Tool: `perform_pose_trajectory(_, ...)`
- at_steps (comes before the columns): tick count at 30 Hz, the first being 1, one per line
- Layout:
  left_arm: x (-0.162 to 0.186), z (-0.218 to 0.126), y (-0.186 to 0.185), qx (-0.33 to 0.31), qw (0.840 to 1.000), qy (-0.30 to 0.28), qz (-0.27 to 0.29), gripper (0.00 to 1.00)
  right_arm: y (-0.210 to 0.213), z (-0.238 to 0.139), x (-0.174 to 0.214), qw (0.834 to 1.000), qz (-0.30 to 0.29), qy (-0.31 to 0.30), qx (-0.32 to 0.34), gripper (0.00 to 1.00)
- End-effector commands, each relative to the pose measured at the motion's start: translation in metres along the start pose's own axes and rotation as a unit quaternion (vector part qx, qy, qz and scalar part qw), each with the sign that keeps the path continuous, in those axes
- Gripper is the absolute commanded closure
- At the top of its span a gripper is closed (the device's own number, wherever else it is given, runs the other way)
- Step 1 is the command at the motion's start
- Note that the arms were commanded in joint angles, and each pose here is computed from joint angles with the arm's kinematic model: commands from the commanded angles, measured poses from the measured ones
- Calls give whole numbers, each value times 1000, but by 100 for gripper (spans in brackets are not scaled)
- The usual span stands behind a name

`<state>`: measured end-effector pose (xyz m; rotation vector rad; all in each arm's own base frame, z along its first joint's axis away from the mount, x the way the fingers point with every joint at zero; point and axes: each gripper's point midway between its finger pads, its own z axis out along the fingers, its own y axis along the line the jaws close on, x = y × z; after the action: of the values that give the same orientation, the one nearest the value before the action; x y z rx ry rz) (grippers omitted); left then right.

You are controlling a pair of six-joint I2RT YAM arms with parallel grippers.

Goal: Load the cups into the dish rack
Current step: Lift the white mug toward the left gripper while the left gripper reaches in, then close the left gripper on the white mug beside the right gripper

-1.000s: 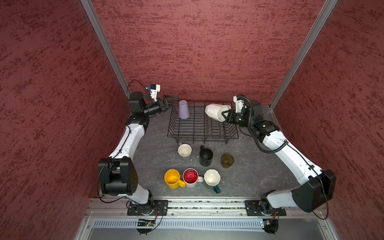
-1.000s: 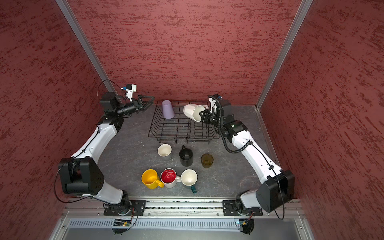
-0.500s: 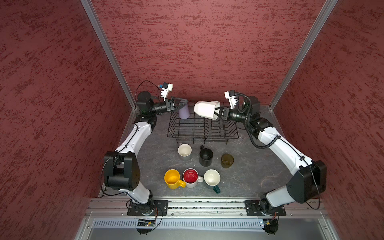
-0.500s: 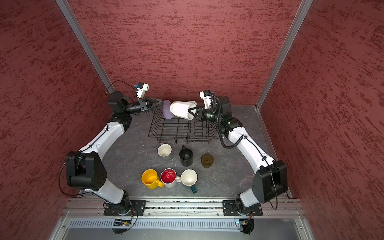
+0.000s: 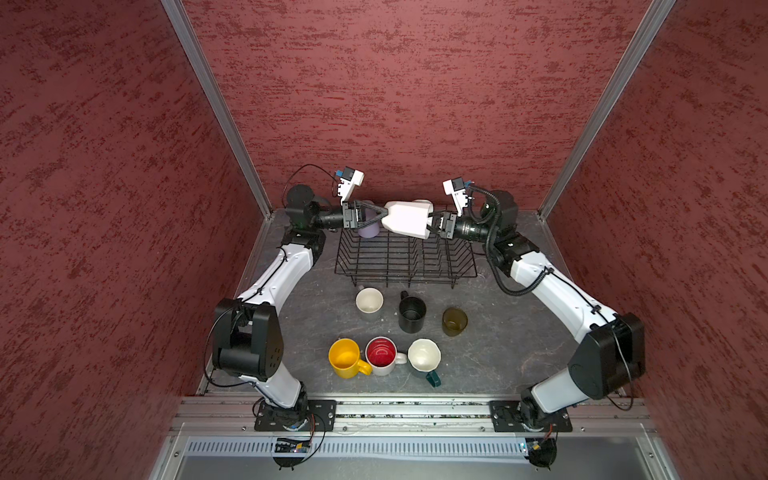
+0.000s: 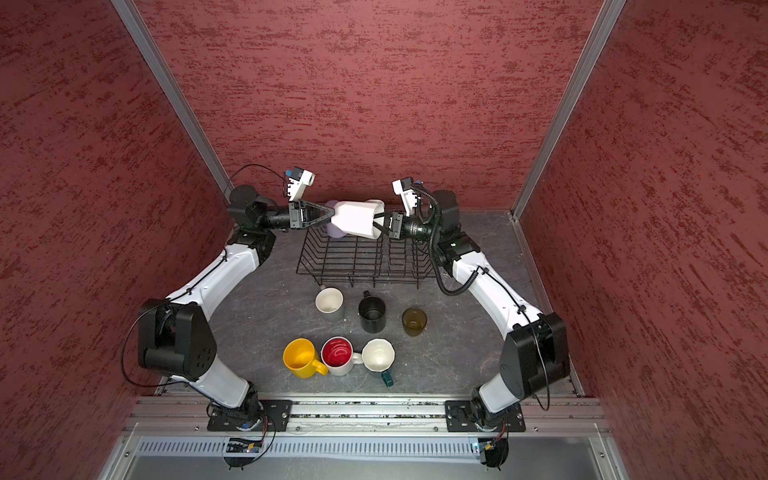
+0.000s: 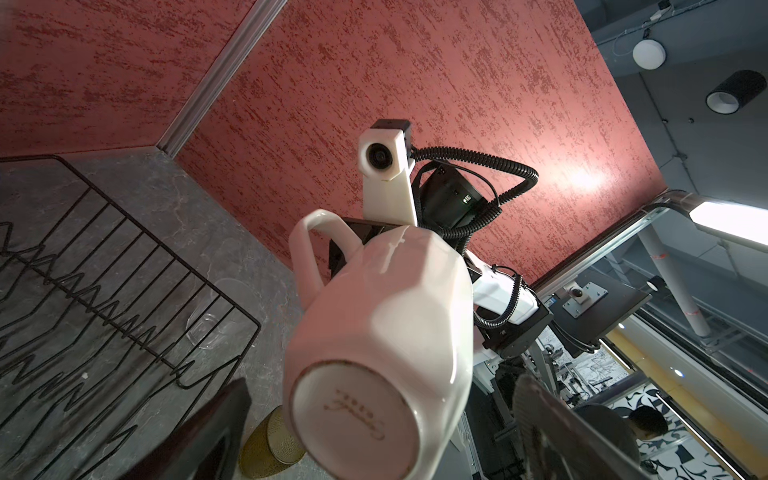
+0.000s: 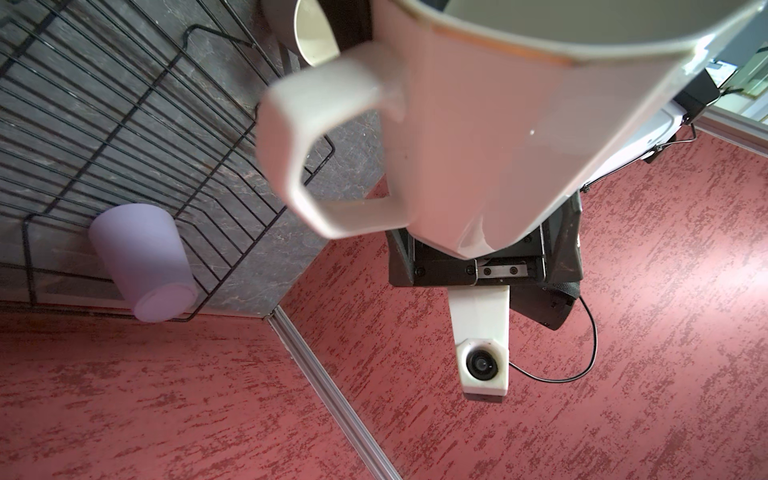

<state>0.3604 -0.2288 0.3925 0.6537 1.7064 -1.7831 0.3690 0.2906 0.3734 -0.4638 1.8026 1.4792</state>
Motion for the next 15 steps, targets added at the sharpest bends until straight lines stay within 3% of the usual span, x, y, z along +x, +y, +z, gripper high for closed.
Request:
perform_pose_trajectory(1,6,7,-7,19,999,20,15,0,44,-1,-26,996,-60,-27,-60,100)
perform_pose_trajectory(15,27,23,-25,60,995,63,54,0,44,9,-25,996,-41,-26,-81,100)
